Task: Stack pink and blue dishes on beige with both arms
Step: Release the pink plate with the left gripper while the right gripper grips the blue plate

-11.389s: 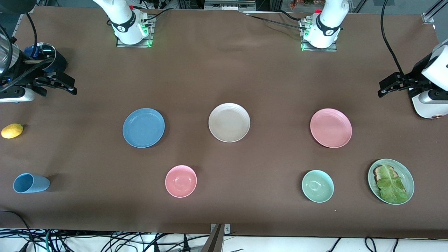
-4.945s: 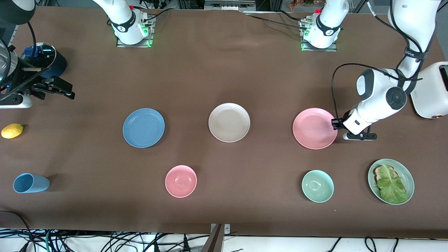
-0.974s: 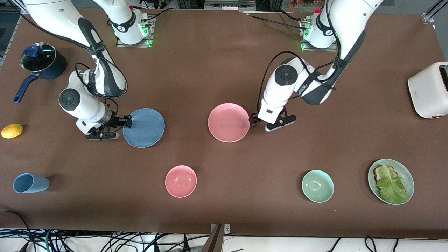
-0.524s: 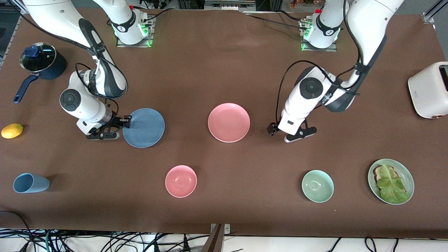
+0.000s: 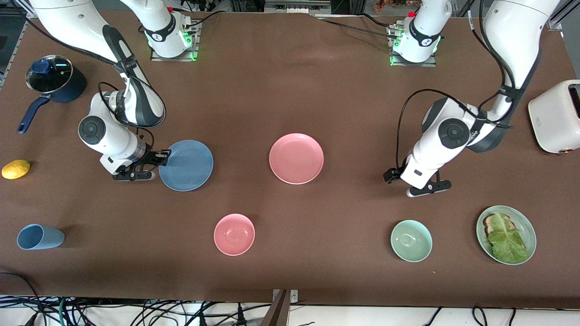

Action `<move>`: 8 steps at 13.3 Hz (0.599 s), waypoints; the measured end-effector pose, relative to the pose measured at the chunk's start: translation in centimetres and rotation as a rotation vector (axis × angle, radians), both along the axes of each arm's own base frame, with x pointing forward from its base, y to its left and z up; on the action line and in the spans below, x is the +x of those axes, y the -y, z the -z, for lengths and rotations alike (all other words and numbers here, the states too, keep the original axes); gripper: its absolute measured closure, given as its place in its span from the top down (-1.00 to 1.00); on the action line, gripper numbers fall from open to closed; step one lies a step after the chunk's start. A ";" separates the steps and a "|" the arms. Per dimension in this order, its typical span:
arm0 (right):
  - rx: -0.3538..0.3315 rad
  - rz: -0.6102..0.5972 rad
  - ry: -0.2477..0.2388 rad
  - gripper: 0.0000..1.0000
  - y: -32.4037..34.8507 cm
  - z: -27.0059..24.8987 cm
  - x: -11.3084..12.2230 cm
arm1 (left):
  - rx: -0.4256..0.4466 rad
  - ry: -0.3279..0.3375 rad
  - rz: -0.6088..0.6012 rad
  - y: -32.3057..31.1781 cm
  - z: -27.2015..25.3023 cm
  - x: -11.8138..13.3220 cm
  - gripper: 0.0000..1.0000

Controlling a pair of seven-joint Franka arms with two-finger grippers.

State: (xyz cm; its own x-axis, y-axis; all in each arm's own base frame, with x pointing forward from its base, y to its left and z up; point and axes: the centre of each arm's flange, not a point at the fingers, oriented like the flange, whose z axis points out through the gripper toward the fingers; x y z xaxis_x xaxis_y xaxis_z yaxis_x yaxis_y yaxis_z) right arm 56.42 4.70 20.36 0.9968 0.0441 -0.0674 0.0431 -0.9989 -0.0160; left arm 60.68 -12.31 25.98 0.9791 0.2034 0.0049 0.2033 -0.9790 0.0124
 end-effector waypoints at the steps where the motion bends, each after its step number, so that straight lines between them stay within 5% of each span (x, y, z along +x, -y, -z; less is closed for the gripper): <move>1: 0.000 0.000 -0.001 -0.59 0.0 0.1 0.0 | -0.002 -0.013 0.015 -1.6 -0.3 0.4 1.00; 8: -0.001 0.000 -0.008 -0.67 0.0 0.6 -0.1 | -0.009 -0.153 0.117 -11.8 -7.6 3.4 1.00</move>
